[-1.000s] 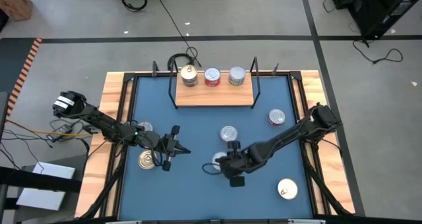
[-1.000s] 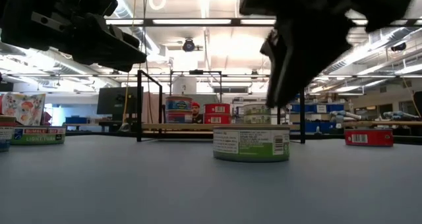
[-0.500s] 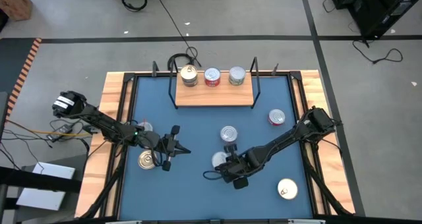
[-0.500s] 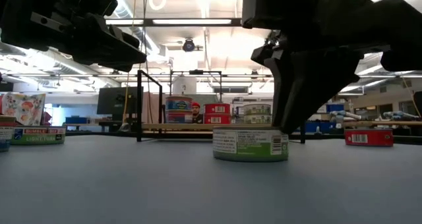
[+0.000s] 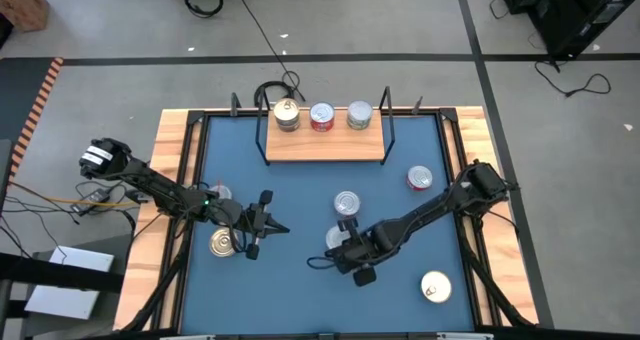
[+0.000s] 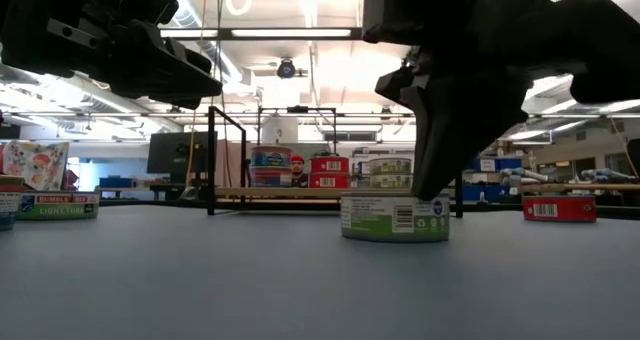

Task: Stack canned seafood by type on shelf
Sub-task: Put the green tuna can on the shelf

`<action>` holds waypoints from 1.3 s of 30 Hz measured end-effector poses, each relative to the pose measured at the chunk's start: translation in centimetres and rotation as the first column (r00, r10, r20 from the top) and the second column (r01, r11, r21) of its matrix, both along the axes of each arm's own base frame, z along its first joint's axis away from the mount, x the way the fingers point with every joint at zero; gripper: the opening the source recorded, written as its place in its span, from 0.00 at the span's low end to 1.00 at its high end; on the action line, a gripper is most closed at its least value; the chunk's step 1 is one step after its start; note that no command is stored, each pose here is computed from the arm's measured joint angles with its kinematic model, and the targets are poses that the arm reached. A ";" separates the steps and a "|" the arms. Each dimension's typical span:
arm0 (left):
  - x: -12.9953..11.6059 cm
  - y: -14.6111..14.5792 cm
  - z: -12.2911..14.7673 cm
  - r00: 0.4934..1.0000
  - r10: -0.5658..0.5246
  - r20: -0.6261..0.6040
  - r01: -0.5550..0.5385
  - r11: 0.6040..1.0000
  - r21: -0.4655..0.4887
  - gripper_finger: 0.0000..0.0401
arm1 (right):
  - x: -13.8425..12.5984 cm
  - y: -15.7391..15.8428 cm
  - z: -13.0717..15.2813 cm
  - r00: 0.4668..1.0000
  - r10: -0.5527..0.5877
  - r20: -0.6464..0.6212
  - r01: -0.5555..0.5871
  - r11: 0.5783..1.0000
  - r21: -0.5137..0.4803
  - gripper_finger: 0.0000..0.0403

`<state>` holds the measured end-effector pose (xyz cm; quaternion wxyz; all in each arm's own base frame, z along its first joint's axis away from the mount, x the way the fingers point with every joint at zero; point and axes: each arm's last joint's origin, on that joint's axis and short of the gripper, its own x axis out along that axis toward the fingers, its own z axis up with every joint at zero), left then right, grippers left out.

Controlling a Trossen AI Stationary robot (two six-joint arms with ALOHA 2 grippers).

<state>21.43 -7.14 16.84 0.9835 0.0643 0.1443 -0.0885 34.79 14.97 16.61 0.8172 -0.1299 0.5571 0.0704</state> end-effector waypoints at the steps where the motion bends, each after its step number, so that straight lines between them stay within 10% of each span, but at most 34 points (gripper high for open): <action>1: 0.0 0.0 0.0 1.000 0.000 0.000 0.000 1.000 0.000 0.01 | 0.0 -0.1 0.1 1.000 -0.006 0.002 0.006 1.000 0.015 0.01; 11: 0.0 0.0 0.0 1.000 0.000 0.001 0.000 1.000 -0.001 0.01 | 0.2 -0.7 3.0 0.995 -0.054 0.083 0.039 0.984 0.175 0.02; 24: 0.0 0.0 0.0 1.000 0.000 0.000 0.000 1.000 0.000 0.01 | -0.2 -0.1 -0.1 0.999 0.027 -0.031 -0.028 0.999 -0.016 0.25; 39: 0.0 0.0 -0.1 1.000 0.000 -0.005 0.000 1.000 0.003 0.01 | 0.3 -0.1 -1.4 0.996 0.084 -0.037 -0.087 0.993 -0.075 0.06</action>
